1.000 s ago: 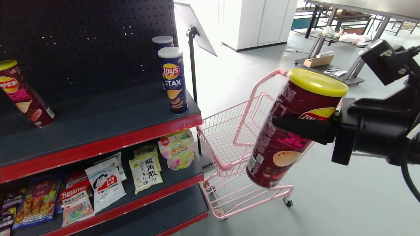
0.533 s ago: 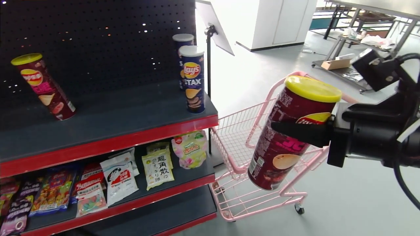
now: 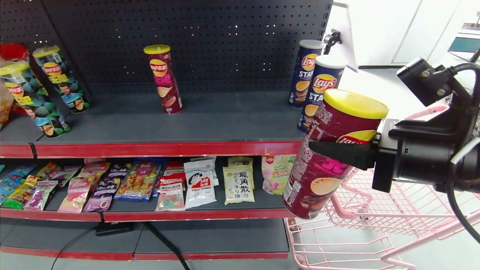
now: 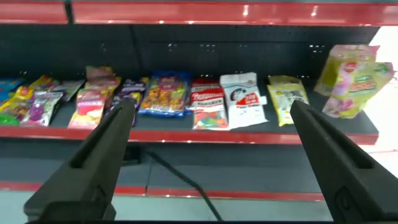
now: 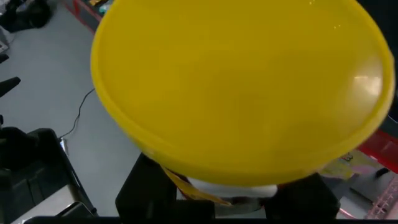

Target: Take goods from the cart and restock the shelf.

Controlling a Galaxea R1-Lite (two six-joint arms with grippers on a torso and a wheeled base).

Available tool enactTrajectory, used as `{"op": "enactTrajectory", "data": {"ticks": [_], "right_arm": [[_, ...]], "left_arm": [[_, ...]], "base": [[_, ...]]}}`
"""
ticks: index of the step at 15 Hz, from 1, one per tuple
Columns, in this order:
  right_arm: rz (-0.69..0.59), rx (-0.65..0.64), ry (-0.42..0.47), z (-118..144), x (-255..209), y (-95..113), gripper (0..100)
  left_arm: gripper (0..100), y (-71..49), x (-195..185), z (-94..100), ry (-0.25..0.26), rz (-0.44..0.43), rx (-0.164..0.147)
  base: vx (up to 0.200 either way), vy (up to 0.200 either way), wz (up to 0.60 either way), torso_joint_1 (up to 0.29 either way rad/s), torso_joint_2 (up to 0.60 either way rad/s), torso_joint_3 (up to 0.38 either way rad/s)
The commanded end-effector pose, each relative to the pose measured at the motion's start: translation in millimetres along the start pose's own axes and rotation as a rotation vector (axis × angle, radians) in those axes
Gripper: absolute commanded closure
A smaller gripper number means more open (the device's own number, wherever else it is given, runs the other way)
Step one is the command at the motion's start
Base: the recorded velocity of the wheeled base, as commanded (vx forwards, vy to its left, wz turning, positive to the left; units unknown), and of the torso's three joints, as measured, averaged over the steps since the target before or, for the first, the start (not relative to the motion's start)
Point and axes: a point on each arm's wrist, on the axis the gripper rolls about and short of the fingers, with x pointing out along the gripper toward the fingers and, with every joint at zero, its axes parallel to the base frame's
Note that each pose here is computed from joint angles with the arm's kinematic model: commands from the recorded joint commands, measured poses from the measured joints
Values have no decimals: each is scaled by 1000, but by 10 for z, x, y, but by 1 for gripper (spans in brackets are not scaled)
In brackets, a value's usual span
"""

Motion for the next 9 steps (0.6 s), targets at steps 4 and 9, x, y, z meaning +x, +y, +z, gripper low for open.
{"op": "enactTrajectory", "data": {"ticks": [4,9], "right_arm": [[2,-5,12,-71,-51,13,100],[6,-12,2,-52,-78,33,100]], "left_arm": [[0,0,1,0,1,1,0],[0,0,1,0,1,1,0]], "base": [[0,0,0,0,0,0],[0,160,0,1,2,0]]}}
